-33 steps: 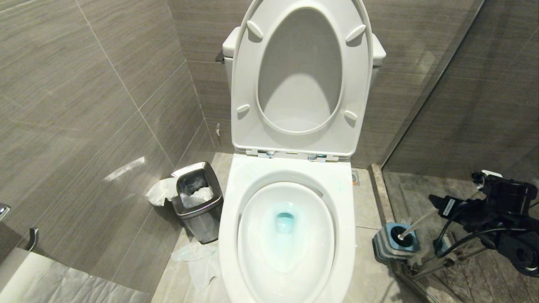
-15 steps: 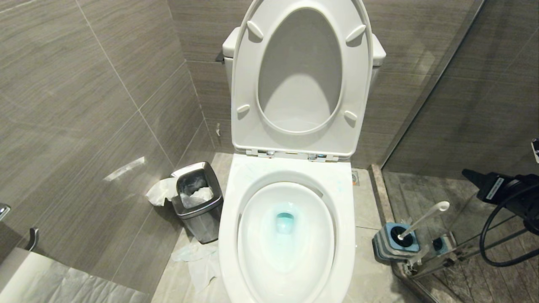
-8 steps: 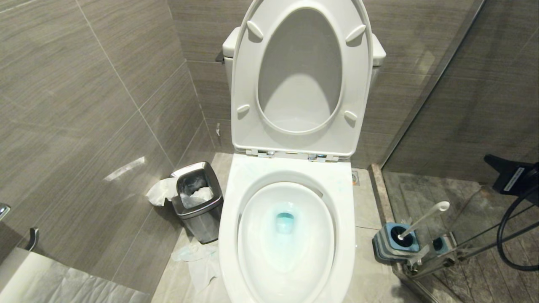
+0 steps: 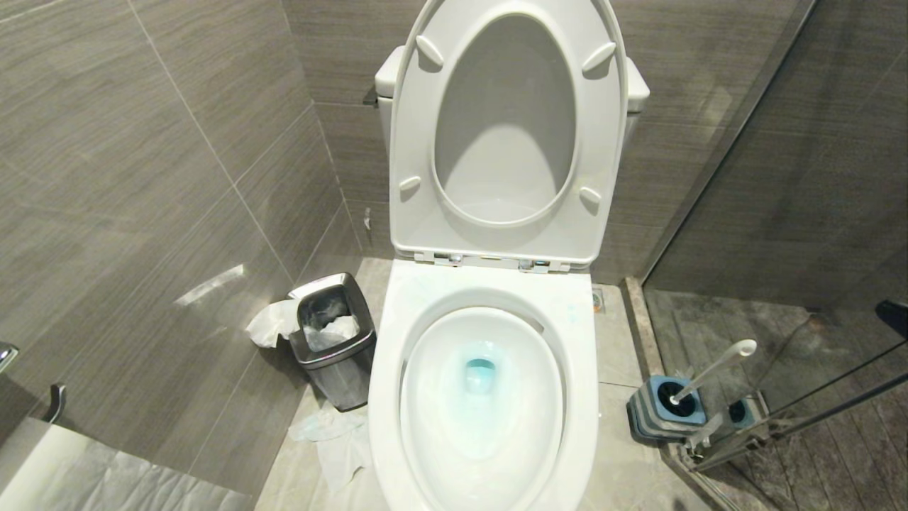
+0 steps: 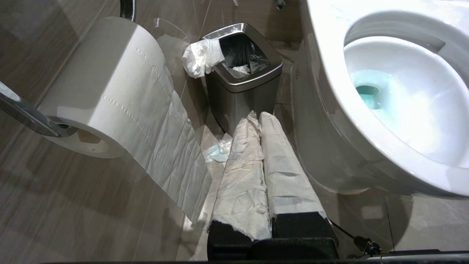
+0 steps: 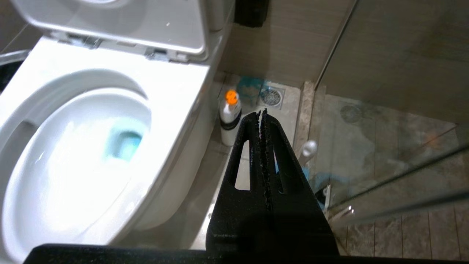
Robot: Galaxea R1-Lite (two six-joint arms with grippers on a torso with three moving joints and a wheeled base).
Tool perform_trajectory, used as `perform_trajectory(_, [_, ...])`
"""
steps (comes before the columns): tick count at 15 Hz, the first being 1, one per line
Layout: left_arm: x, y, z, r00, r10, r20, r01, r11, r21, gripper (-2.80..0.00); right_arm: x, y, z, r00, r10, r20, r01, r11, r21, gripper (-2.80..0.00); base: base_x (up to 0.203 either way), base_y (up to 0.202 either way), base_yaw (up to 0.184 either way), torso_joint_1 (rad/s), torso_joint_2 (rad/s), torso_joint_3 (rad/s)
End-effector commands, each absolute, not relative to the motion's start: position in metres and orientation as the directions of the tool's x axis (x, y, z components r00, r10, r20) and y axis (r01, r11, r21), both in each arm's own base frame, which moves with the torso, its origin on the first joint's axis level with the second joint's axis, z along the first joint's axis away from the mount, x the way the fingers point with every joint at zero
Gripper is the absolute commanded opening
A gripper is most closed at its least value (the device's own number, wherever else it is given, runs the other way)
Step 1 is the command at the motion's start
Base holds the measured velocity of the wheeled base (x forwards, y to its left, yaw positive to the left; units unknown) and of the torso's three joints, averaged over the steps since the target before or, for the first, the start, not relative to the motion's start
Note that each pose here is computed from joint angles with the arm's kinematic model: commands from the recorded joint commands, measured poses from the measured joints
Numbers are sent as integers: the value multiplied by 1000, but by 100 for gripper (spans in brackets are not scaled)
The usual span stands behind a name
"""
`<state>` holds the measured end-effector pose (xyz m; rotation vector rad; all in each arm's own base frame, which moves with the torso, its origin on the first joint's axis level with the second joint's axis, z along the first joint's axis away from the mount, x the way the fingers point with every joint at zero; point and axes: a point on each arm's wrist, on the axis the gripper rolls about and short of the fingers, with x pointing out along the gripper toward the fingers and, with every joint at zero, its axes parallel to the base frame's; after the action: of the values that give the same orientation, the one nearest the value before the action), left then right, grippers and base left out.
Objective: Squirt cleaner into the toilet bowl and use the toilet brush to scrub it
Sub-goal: Flush the toilet
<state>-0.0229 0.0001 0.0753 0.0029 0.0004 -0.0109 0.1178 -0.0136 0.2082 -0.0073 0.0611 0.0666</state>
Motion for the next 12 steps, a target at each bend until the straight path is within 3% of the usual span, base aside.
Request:
perform_trajectory(1, [-23,0,75,1000,-11,-2,11,1000,3,-280,87,-7,208,996,87,14,-86,996,-29,-280,0,0,0,0,0,0])
perform_trajectory(8, [-23,0,75,1000,-11,-2,11,1000,3,-280,3,3,186,987,55,152,-39,994,-104,-280,0,0,0,0,0,0])
perform_trajectory(12, [-23,0,75,1000,-11,-2,11,1000,3,-280,-15,2,161,981,64,181,-44,993,-114,-280,0,0,0,0,0,0])
